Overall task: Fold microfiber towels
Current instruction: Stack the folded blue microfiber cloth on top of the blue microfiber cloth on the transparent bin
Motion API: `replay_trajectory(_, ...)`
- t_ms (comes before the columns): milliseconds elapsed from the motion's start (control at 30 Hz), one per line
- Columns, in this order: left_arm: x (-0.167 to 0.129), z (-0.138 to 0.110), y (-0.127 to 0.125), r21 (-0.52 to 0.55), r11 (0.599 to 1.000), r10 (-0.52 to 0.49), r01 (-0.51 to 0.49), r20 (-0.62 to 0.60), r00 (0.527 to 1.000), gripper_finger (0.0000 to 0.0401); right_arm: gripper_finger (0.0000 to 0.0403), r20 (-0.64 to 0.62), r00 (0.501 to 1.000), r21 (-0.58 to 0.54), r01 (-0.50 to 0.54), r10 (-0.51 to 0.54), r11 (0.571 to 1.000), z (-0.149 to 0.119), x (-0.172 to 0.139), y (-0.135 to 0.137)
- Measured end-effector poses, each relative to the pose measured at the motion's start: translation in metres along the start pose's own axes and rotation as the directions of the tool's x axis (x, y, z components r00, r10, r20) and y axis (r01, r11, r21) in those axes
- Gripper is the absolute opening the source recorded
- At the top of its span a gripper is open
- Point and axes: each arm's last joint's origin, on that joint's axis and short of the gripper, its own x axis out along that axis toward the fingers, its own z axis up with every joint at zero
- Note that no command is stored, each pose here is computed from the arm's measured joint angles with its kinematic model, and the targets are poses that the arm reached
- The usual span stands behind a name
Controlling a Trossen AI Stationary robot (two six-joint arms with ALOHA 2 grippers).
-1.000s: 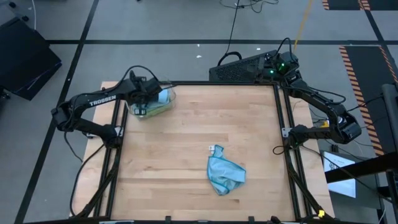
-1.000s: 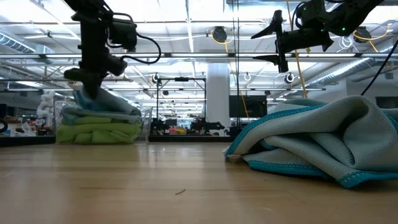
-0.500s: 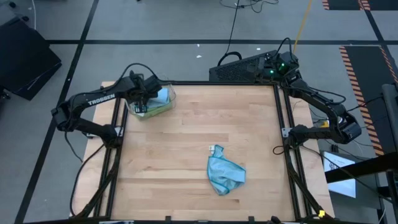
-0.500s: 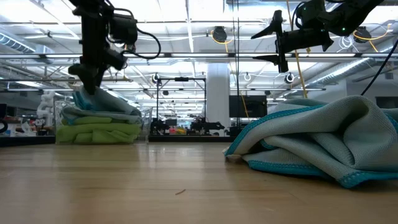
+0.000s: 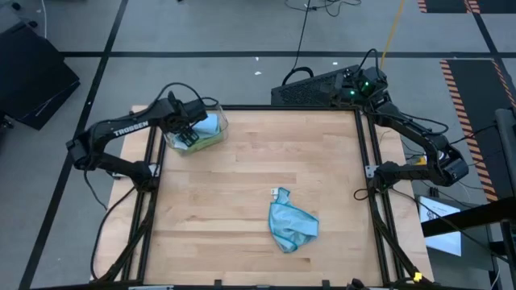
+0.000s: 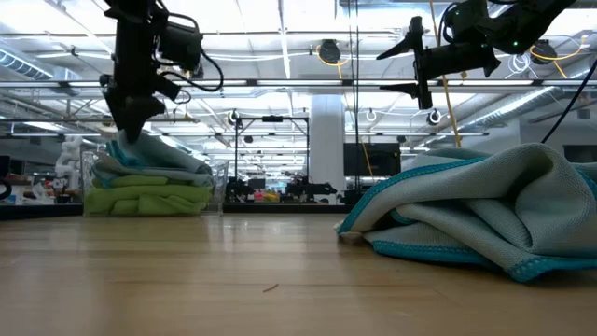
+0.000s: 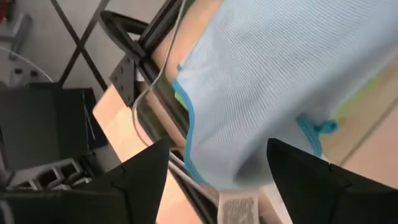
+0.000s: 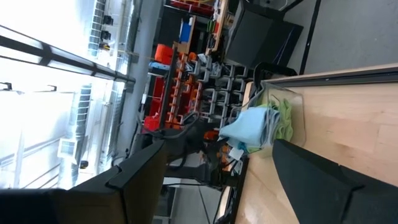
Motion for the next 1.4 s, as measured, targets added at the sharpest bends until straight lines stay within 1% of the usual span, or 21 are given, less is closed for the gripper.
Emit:
replay_trajectory(100,0.004,0.001,-0.002,-0.011,1.000,0.013,-0.012,0.024,1.000,0.0276,0.0286,-0.001,1.000,0.001,-0.001,0.001,1.000,0.000,0.000,0.000)
replay_trajectory(200,0.013,0.002,-0.004,0.042,0.999,0.013,-0.014,0.038,0.999,0.0270,0.0286,-0.003,1.000,0.004,-0.001,0.001,1.000,0.000,0.000,0.000)
replay_trajectory(333,0.032,-0.007,-0.004,0.097,0.995,-0.029,0.033,-0.046,0.999,0.0239,0.0286,-0.007,1.000,0.009,-0.003,0.003,1.000,0.000,0.000,0.000)
replay_trajectory(400,0.036,-0.012,-0.004,0.124,0.991,-0.034,0.045,-0.085,0.996,0.0211,0.0286,-0.027,1.000,0.009,-0.009,0.009,1.000,-0.001,0.000,0.000)
replay_trajectory(467,0.037,-0.013,-0.003,0.153,0.988,-0.022,0.037,-0.097,0.995,0.0172,0.0286,-0.032,0.999,0.009,-0.011,0.011,1.000,-0.001,0.000,0.000)
replay_trajectory(633,0.031,-0.008,0.000,0.219,0.976,-0.007,0.021,-0.065,0.998,0.0045,0.0286,-0.030,1.000,0.016,-0.010,0.010,1.000,-0.001,0.000,0.000)
replay_trajectory(667,0.029,-0.007,0.001,0.225,0.974,0.003,0.009,-0.055,0.999,0.0025,0.0286,-0.030,0.999,0.017,-0.010,0.010,1.000,-0.001,0.000,0.000)
replay_trajectory(700,0.026,-0.005,0.002,0.230,0.973,0.019,-0.009,-0.040,0.999,0.0017,0.0286,-0.030,0.999,0.017,-0.010,0.010,1.000,-0.001,0.000,0.000)
replay_trajectory(767,0.020,-0.001,0.005,0.256,0.963,0.084,-0.080,-0.005,0.996,0.0020,0.0286,-0.030,0.999,0.018,-0.010,0.010,1.000,-0.001,0.000,0.000)
replay_trajectory(800,0.017,0.001,0.006,0.287,0.950,0.125,-0.123,0.013,0.992,0.0025,0.0286,-0.031,0.999,0.022,-0.010,0.010,1.000,-0.001,0.000,0.000)
replay_trajectory(867,0.013,0.004,0.008,0.366,0.910,0.191,-0.195,0.047,0.980,0.0032,0.0286,-0.031,0.999,0.027,-0.010,0.010,1.000,-0.001,0.000,0.000)
replay_trajectory(933,0.011,0.007,0.008,0.423,0.881,0.198,-0.210,0.073,0.977,0.0033,0.0286,-0.030,1.000,0.028,-0.009,0.010,1.000,-0.001,0.000,0.000)
replay_trajectory(1067,0.015,0.004,0.005,0.511,0.848,0.136,-0.141,0.047,0.990,0.0034,0.0286,-0.030,1.000,0.028,-0.009,0.010,1.000,-0.001,0.000,0.000)
replay_trajectory(1167,0.022,-0.003,0.001,0.546,0.837,0.037,-0.023,-0.015,0.999,0.0035,0.0286,-0.030,0.999,0.027,-0.009,0.010,1.000,-0.001,0.000,0.000)
replay_trajectory(1267,0.029,-0.009,-0.004,0.553,0.829,-0.053,0.084,-0.072,0.996,0.0038,0.0286,-0.030,0.999,0.020,-0.010,0.010,1.000,-0.001,0.000,0.000)
replay_trajectory(1333,0.030,-0.013,-0.007,0.559,0.821,-0.074,0.116,-0.098,0.992,0.0052,0.0286,-0.030,0.999,0.017,-0.010,0.010,1.000,-0.001,0.000,0.000)
replay_trajectory(1400,0.029,-0.014,-0.009,0.556,0.823,-0.073,0.116,-0.099,0.992,0.0078,0.0286,-0.029,1.000,0.013,-0.010,0.010,1.000,-0.001,0.000,0.000)
